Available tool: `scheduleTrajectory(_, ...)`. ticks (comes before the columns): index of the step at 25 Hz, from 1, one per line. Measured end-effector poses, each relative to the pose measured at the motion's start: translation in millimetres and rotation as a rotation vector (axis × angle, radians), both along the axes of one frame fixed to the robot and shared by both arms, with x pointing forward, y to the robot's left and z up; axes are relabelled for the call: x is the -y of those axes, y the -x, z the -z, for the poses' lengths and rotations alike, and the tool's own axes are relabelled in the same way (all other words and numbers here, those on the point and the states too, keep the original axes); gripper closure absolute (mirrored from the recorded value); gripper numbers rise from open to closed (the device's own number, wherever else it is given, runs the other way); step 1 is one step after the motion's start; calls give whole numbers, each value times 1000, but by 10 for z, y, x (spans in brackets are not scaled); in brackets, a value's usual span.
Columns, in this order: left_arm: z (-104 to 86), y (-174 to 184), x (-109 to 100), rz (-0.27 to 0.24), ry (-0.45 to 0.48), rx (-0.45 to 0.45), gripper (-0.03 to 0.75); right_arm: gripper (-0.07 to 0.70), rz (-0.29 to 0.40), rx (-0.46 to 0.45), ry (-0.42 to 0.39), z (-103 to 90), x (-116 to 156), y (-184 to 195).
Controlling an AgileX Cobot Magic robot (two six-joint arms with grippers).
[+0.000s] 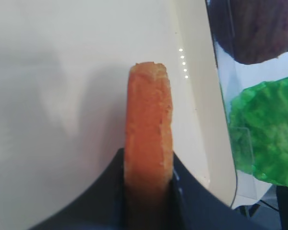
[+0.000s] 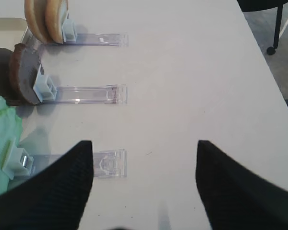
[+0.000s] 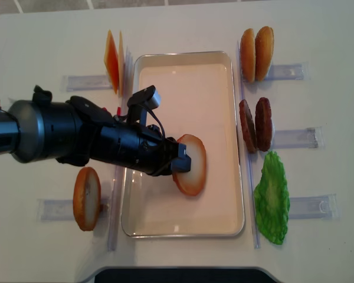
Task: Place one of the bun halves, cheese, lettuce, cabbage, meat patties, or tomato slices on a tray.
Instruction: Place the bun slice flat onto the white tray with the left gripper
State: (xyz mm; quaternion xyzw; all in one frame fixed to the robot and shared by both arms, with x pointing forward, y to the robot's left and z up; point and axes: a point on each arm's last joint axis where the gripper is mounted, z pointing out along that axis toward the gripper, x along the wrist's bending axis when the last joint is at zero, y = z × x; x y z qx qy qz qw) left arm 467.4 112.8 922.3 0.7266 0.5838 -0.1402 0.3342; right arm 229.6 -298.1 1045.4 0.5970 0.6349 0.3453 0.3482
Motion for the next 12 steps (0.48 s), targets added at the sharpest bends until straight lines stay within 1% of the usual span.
scheduleTrajectory(5, -25, 19, 32, 36, 39, 6, 578, 165, 0, 0, 0, 0, 0, 0)
scheduleTrajectory(8, 0, 13, 34, 35, 36, 3, 578, 165, 0, 0, 0, 0, 0, 0)
scheduleTrajectory(12, 95, -3, 30, 24, 12, -17, 578, 165, 0, 0, 0, 0, 0, 0)
